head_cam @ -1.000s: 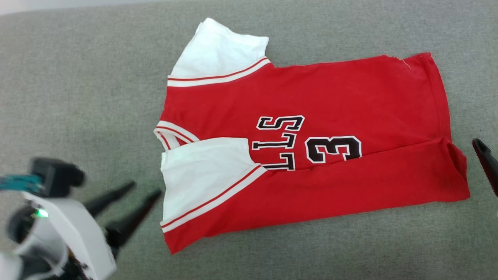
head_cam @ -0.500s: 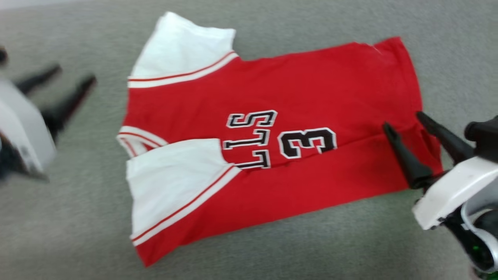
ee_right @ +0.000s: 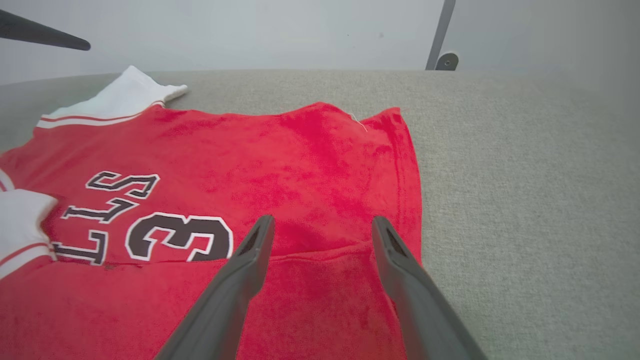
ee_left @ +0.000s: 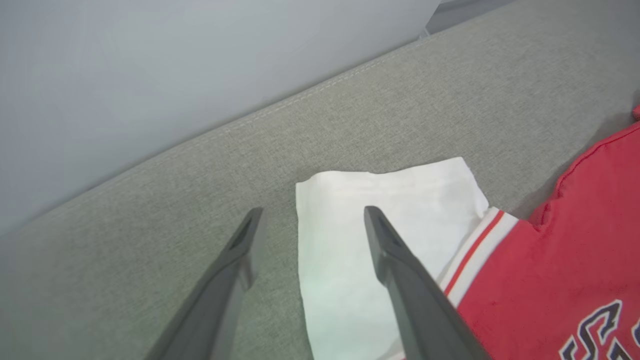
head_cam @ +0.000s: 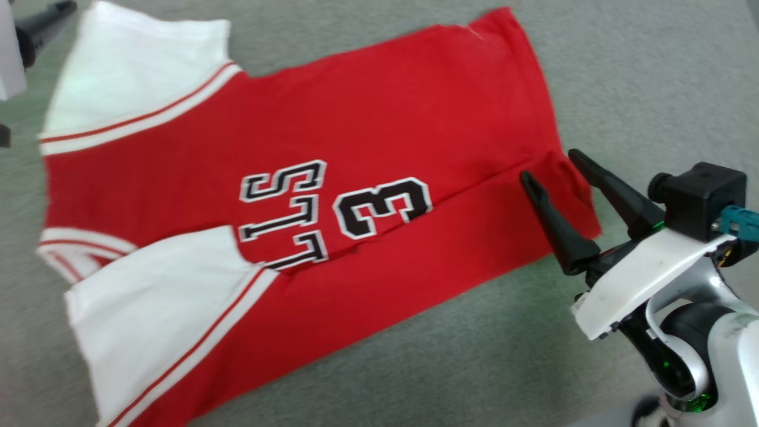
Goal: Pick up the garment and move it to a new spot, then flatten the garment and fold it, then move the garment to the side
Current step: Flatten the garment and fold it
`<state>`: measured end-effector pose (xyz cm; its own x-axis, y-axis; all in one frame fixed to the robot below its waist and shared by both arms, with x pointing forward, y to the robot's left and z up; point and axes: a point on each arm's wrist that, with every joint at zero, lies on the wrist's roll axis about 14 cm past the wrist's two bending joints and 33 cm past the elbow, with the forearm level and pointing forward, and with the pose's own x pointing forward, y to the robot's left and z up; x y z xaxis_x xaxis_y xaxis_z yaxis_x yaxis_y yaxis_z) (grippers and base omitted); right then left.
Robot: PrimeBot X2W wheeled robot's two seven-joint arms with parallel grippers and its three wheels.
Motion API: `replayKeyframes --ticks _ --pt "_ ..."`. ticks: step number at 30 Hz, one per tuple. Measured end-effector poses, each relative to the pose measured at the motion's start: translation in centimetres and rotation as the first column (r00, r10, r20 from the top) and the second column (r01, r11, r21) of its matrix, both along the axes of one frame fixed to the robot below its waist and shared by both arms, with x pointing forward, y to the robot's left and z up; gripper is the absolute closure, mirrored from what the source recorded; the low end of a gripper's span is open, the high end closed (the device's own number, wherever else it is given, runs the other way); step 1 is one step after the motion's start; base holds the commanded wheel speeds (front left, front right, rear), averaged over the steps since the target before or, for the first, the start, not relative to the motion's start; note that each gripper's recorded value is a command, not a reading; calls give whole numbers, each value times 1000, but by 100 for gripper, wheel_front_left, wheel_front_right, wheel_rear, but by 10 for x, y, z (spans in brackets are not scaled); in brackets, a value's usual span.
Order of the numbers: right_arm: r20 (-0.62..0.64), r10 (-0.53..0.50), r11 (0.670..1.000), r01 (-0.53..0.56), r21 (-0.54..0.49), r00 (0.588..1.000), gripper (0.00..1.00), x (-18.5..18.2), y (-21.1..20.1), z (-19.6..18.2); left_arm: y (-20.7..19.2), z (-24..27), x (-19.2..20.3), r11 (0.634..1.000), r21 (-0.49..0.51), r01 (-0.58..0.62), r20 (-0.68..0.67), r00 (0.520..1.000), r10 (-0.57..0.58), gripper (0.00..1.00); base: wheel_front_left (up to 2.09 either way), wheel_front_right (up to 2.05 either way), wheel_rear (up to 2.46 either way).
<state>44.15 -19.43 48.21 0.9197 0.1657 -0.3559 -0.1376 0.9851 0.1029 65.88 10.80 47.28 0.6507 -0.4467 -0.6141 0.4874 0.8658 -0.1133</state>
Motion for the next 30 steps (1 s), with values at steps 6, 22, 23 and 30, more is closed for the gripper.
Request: replayKeyframes --ticks 6,22,23,30 --pt "-42 -32 999 32 -14 999 0 -6 -11 -12 -17 -40 9 999 35 32 -128 991 -28 0 0 0 0" --pt "-75 -52 998 50 -25 996 0 2 -21 -22 -31 -83 10 999 3 51 -236 971 -49 100 0 0 0" --pt "-68 -42 999 40 -34 997 0 7 -21 -19 -32 -82 9 999 -4 53 -238 970 -52 100 0 0 0" --pt "-175 26 995 -43 -91 984 0 42 -29 -12 -35 -77 5 998 -29 63 -225 972 -68 100 0 0 0"
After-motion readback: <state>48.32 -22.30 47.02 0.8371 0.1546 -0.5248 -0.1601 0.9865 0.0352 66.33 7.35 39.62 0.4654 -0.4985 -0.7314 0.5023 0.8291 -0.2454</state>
